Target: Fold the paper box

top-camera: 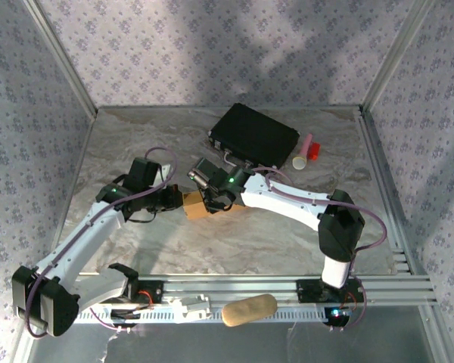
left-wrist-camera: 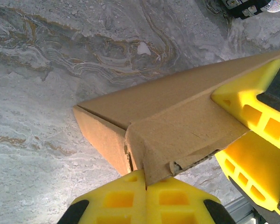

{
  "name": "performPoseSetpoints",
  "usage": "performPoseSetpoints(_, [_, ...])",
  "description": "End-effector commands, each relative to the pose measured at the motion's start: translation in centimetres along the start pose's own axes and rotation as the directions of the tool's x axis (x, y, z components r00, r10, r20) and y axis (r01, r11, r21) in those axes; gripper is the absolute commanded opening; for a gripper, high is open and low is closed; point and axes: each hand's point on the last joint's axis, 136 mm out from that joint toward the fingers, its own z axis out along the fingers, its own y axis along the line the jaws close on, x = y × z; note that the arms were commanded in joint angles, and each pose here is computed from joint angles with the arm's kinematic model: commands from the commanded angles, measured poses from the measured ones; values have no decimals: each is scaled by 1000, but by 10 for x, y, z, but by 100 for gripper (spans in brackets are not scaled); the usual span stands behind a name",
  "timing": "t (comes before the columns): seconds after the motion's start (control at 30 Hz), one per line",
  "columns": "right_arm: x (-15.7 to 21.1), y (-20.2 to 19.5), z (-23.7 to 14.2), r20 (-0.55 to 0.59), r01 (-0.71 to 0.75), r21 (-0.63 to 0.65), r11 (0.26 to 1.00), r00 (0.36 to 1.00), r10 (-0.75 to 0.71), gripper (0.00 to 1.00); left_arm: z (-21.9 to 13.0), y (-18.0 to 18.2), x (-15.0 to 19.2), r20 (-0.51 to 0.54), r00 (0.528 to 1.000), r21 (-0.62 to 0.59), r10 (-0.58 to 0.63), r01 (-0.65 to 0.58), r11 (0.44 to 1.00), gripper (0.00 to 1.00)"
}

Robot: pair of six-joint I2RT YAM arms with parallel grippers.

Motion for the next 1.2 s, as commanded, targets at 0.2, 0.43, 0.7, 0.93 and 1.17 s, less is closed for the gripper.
performPoseSetpoints(0.2, [-9, -23, 11, 59, -290, 65, 955, 956, 286, 39, 10, 31, 28, -73, 997, -97, -24, 16, 995, 3])
performPoseSetpoints(0.43, [-9, -23, 13, 60, -289, 66, 955, 957, 285, 35, 14, 37, 35, -83, 996, -110, -28, 19, 994, 3])
performPoseSetpoints(0.7, [-9, -23, 13, 62, -286, 64, 956, 957, 283, 33, 16, 40, 39, -90, 996, -132, -22, 10, 991, 3])
performPoseSetpoints(0.93, [-9, -25, 15, 64, -283, 69, 957, 958, 278, 31, -19, 6, 15, 41, 999, -50, -12, 14, 999, 52])
performPoseSetpoints(1.17, [-9, -25, 16, 62, -284, 69, 956, 958, 280, 31, -62, -18, -12, 282, 933, 174, -222, 178, 968, 75])
